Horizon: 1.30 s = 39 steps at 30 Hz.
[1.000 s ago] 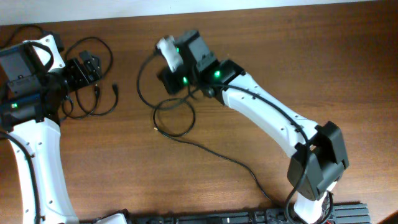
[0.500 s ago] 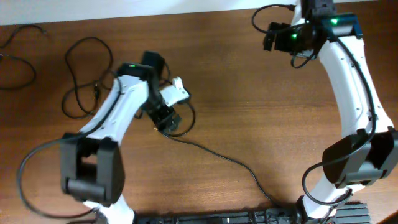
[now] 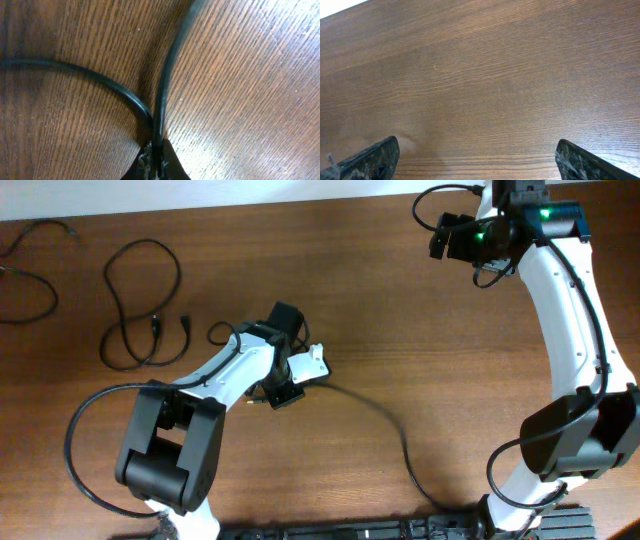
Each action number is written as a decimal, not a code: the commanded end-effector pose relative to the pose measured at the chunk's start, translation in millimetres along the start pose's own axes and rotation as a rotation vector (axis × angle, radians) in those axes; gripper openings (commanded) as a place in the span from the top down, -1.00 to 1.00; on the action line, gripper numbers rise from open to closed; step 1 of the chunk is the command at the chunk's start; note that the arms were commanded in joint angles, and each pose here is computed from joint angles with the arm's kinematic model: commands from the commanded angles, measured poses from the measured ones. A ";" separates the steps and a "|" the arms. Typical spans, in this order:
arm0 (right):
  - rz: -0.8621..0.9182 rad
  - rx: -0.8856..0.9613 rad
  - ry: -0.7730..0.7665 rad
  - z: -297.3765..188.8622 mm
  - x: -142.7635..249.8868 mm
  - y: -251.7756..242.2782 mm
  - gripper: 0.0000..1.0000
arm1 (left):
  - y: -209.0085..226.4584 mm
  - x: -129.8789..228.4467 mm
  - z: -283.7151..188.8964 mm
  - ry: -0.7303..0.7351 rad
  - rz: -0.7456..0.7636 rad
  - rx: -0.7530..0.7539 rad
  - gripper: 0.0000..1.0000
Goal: Untangle cables
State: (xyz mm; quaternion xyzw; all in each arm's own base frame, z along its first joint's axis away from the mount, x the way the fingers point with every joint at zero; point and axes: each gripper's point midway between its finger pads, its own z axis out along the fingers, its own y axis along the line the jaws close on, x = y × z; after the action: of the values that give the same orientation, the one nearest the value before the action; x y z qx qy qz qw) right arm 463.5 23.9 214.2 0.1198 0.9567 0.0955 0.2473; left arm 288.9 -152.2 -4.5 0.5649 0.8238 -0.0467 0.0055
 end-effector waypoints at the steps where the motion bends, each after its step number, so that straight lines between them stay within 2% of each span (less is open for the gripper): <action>1: 0.002 -0.008 -0.030 -11.1 -4.3 2.2 -0.97 | -23.8 22.8 31.8 0.078 -0.005 0.103 1.00; 2: 0.002 -0.007 -0.030 -10.9 -4.2 2.1 -0.97 | -19.7 20.2 29.3 0.075 -0.005 0.090 1.00; 5: 0.002 -0.007 -0.027 -10.7 -3.6 1.9 -0.97 | 12.2 -9.6 -5.1 0.006 -0.147 0.022 1.00; 7: 0.002 -0.006 -0.026 -10.7 -3.4 1.8 -0.97 | 50.4 -21.8 -61.6 -0.051 -0.306 -0.024 1.00; 10: 0.002 -0.006 -0.026 -10.5 -3.4 1.7 -0.97 | 77.6 -18.4 -134.8 -0.107 -0.387 -0.046 1.00; 15: 0.003 -0.006 -0.025 -10.4 -3.1 1.7 -0.97 | 92.3 -15.1 -250.3 -0.423 -0.457 -0.077 1.00; 16: 0.003 -0.006 -0.025 -10.4 -3.1 1.7 -0.97 | 89.4 -2.3 -282.1 -0.505 -0.474 -0.121 1.00; 19: 0.003 -0.006 -0.025 -10.4 -3.1 1.7 -0.97 | 89.0 39.8 -328.9 -0.586 -0.585 -0.239 1.00; 20: 0.003 -0.006 -0.025 -10.4 -3.2 1.7 -0.97 | 93.0 65.2 -342.0 -0.596 -0.713 -0.289 1.00; 23: 0.003 -0.006 -0.025 -10.4 -3.1 1.7 -0.97 | 103.9 180.5 -368.3 -0.532 -1.388 -0.537 1.00; 25: 0.003 -0.006 -0.025 -10.4 -3.1 1.7 -0.97 | 95.3 218.5 -389.7 -0.607 -1.587 -0.616 1.00; 27: 0.003 -0.006 -0.025 -10.4 -3.1 1.7 -0.97 | 81.5 246.0 -426.2 -0.751 -1.696 -0.736 1.00; 29: 0.003 -0.006 -0.025 -10.4 -3.1 1.7 -0.97 | 71.0 262.3 -459.6 -0.846 -1.690 -0.874 1.00; 30: 0.003 -0.006 -0.025 -10.4 -3.2 1.7 -0.97 | 65.4 275.4 -475.5 -0.910 -1.737 -0.939 1.00; 31: 0.003 -0.006 -0.025 -10.5 -3.2 1.7 -0.97 | 59.7 297.0 -481.3 -0.914 -1.829 -1.012 1.00; 33: 0.003 -0.006 -0.025 -10.4 -3.1 1.7 -0.97 | 46.1 338.6 -470.1 -0.844 -2.086 -1.097 1.00; 35: 0.003 -0.006 -0.025 -10.5 -3.2 1.7 -0.97 | 19.5 390.0 -432.6 -0.614 -2.478 -1.174 1.00; 36: 0.003 -0.006 -0.025 -10.4 -3.1 1.7 -0.97 | 15.8 406.5 -415.3 -0.522 -2.613 -1.180 1.00; 38: 0.003 -0.006 -0.025 -10.4 -3.2 1.7 -0.97 | 31.9 424.1 -395.2 -0.462 -2.710 -1.157 1.00; 39: 0.003 -0.006 -0.025 -10.4 -3.2 1.7 -0.97 | 50.2 432.7 -385.6 -0.442 -2.713 -1.151 1.00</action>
State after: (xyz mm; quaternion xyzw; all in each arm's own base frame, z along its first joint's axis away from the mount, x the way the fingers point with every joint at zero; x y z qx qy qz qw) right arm 463.6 23.9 214.2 0.1198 0.9567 0.0956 0.2476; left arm 188.5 272.7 365.3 -0.6726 0.6411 0.2040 0.3082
